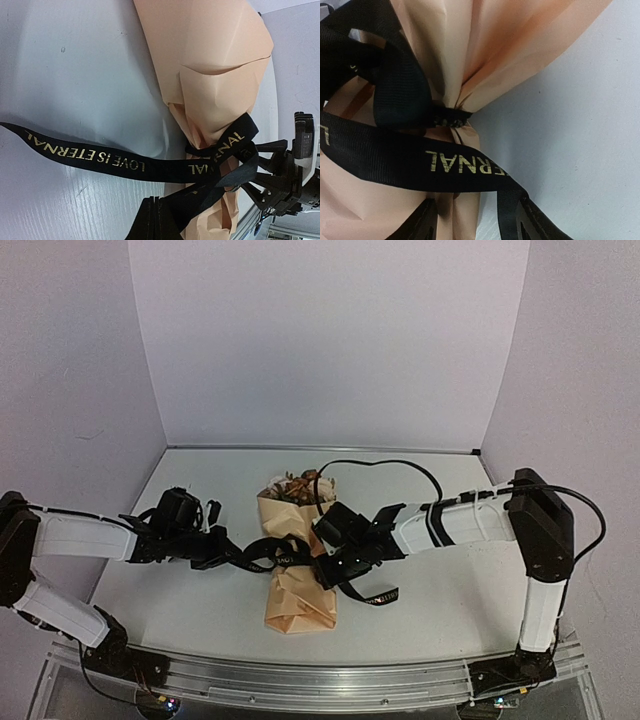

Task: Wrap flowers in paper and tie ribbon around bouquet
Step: Cross the half-tied ribbon over the folded bouquet.

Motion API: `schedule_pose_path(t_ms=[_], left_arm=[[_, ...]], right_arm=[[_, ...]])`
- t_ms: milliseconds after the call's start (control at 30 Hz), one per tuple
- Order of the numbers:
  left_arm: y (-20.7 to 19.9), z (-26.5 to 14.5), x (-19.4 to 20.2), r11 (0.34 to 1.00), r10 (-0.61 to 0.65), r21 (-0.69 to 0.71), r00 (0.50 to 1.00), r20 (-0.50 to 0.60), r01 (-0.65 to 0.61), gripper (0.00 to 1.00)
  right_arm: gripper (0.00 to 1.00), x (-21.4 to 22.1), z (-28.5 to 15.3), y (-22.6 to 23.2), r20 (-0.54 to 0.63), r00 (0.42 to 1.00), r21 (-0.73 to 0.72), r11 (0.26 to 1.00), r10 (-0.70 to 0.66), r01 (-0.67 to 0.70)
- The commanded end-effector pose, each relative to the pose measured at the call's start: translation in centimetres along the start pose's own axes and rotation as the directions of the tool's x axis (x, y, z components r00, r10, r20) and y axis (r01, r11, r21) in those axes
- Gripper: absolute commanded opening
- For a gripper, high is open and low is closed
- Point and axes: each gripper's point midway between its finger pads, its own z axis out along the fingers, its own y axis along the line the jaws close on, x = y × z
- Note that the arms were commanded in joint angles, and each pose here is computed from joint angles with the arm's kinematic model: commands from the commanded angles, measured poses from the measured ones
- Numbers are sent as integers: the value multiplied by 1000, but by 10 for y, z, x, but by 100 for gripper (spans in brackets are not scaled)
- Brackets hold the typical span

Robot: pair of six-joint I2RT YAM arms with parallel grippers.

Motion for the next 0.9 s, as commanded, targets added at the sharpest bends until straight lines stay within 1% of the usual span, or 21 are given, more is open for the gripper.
schedule_pose_path(t_ms=[0, 267, 400, 600, 733, 867], left_arm=[[-9, 1, -8, 1000, -4, 12, 1000, 12, 4, 0], [-12, 0, -12, 1000, 8, 10, 1000, 18, -8, 0], [-14, 0, -15, 1000, 14, 14, 1000, 18, -15, 0], [-14, 1, -13, 1000, 20, 3, 1000, -2, -20, 0], [-15, 2, -13, 1000, 26, 4, 1000, -10, -26, 0], [-17, 1, -14, 1000, 31, 5, 999, -8, -31, 0]], right_arm=[[55, -25, -27, -9, 120, 993, 35, 999, 12, -17], [59, -41, -50, -6, 181, 984, 9, 1000, 6, -8], [58, -39, -42, -7, 166, 986, 31, 999, -31, 27], [51, -30, -26, -27, 129, 990, 109, 993, -60, 46], [49, -29, -17, -27, 107, 992, 105, 993, -68, 56], [49, -22, -8, -30, 82, 993, 119, 990, -80, 70]])
